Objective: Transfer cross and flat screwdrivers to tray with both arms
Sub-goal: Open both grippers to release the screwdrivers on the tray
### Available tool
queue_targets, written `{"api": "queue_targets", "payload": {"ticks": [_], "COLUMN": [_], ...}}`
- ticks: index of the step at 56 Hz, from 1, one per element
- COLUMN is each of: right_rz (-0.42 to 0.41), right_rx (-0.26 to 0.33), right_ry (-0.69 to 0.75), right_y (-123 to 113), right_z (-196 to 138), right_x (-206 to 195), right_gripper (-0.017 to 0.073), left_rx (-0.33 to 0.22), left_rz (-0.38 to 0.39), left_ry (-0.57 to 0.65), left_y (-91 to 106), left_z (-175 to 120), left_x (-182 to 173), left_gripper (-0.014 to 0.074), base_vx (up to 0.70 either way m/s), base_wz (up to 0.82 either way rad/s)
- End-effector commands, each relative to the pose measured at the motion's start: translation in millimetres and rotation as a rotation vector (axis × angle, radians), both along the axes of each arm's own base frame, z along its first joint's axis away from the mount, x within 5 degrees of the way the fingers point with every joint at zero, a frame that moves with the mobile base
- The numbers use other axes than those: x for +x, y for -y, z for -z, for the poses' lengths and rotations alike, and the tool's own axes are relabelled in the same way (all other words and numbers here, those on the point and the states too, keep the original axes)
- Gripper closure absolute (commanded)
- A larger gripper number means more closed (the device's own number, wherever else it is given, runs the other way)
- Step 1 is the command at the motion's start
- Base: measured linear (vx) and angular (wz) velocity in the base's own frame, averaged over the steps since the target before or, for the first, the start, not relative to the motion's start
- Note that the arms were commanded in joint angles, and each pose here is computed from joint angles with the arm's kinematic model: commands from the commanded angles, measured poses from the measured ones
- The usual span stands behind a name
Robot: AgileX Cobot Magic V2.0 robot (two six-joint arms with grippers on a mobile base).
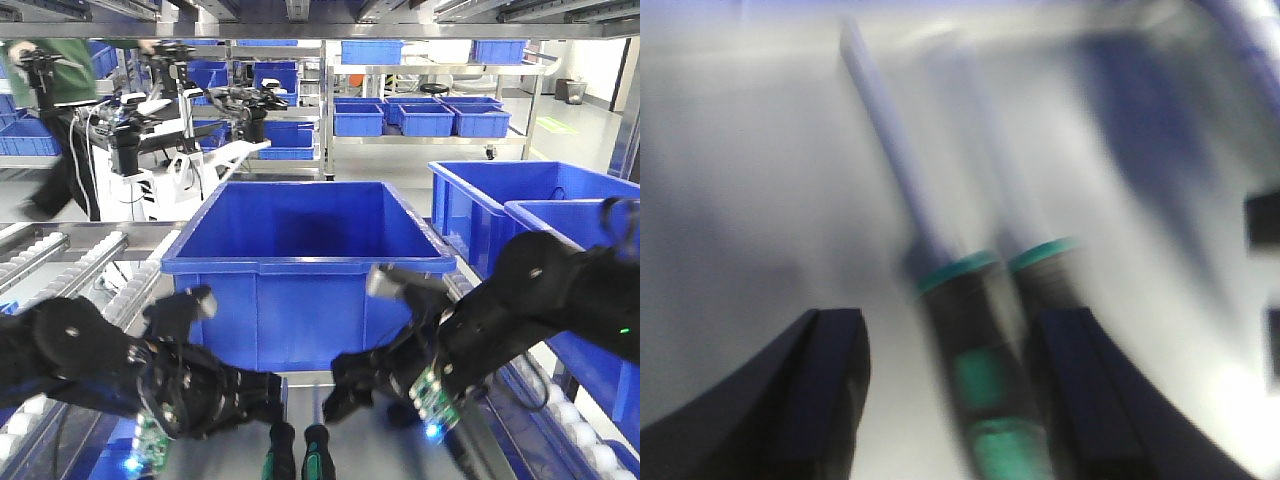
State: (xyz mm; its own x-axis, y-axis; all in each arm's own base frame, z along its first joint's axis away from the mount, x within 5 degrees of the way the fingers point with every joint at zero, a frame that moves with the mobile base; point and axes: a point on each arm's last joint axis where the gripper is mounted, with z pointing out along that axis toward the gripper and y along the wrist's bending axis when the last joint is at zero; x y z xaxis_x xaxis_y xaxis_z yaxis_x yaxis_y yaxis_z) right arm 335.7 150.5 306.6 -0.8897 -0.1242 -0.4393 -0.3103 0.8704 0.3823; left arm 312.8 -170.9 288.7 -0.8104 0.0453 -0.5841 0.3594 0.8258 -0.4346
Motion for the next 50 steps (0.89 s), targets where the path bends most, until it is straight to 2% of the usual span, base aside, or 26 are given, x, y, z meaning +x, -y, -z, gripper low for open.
{"api": "queue_targets", "payload": {"ticks": [1,10,21,30,44,50], "right_rz": [0.046,0.074,0.075,0.076,0.076,0.076], "right_rx": [0.074,0.078,0.074,0.080,0.080,0.080], "right_ry": [0.242,0.453,0.541,0.558,0.558,0.558], "right_y": [9,24,34,36,36,36], "right_z": [-59,-104,-128,-134,-134,-134], "right_x": [-14,-38,-61,-66,-66,-66], "right_gripper": [-0.0025,-0.0025,-0.0025,-0.0025,-0.0025,-0.0025], "left_rx": [-0.041,-0.058,-0.112,-0.129,-0.129,-0.108], "left_rz": [0.009,0.000,-0.018,-0.021,-0.021,-0.019], "left_ry": [0.237,0.415,0.540,0.578,0.578,0.583], "left_y": [-8.6,-25.1,-39.5,-44.8,-44.8,-45.0], "left_z": [-56,-103,-139,-150,-150,-148], "left_x": [-15,-44,-74,-86,-86,-85], "left_gripper": [0.0091,0.0091,0.0091,0.0091,0.0091,0.0095], "base_vx": [0.00,0.00,0.00,0.00,0.00,0.00], "base_wz": [0.00,0.00,0.00,0.00,0.00,0.00]}}
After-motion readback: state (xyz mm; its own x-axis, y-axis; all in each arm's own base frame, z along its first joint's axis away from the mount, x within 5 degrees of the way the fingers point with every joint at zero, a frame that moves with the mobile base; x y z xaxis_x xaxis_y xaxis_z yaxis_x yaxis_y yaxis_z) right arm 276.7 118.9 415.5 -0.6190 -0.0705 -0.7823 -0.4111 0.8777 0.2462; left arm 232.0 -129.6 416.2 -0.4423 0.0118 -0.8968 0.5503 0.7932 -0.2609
